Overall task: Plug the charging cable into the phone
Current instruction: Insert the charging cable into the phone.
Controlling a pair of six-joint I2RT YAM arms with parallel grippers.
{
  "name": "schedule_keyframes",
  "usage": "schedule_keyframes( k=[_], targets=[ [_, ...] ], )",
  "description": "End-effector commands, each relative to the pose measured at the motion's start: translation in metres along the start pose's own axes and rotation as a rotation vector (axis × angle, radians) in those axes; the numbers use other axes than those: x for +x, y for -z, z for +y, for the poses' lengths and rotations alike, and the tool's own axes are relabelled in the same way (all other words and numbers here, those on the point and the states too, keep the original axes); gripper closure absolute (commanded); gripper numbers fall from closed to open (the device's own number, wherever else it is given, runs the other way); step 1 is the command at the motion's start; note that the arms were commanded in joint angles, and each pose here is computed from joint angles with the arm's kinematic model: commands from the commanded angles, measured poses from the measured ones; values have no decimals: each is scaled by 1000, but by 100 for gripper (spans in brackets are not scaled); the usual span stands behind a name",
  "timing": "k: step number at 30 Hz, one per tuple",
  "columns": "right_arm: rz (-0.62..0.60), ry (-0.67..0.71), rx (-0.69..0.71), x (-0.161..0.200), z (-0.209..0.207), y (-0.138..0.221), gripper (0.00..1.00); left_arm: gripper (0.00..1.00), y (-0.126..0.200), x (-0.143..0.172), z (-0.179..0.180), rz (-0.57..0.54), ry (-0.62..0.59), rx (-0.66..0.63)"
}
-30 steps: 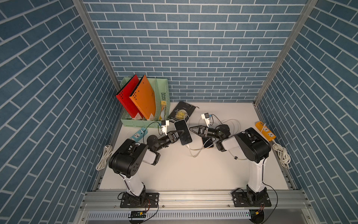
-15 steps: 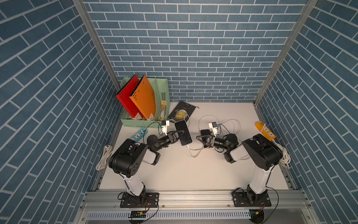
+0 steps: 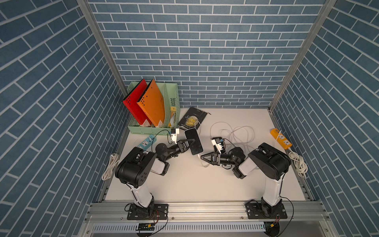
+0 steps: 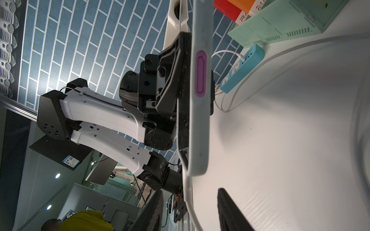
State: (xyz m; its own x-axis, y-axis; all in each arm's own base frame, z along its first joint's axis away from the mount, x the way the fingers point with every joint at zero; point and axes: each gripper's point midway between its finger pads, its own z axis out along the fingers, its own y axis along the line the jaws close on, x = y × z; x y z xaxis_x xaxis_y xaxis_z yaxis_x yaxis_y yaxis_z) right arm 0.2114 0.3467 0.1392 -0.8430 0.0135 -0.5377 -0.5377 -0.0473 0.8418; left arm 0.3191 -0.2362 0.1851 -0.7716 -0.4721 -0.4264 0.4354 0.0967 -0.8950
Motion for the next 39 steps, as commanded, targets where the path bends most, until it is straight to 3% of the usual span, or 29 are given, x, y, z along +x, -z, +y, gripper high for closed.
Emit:
schedule_keyframes(
  k=[1,23,31,39],
  targets=[
    [-60,217,-132,-15,36,-2,58,100,6,-13,-60,-63,-209,208],
    [-4,204,-174,-4,39,-18,80,100,7,-12,-59,-58,-209,208],
    [-3,203,-192,-10,42,-21,93,100,6,-12,-60,-55,-208,210],
    [-22,197,-191,-22,41,-20,100,100,6,-11,-60,-48,-208,213]
  ],
)
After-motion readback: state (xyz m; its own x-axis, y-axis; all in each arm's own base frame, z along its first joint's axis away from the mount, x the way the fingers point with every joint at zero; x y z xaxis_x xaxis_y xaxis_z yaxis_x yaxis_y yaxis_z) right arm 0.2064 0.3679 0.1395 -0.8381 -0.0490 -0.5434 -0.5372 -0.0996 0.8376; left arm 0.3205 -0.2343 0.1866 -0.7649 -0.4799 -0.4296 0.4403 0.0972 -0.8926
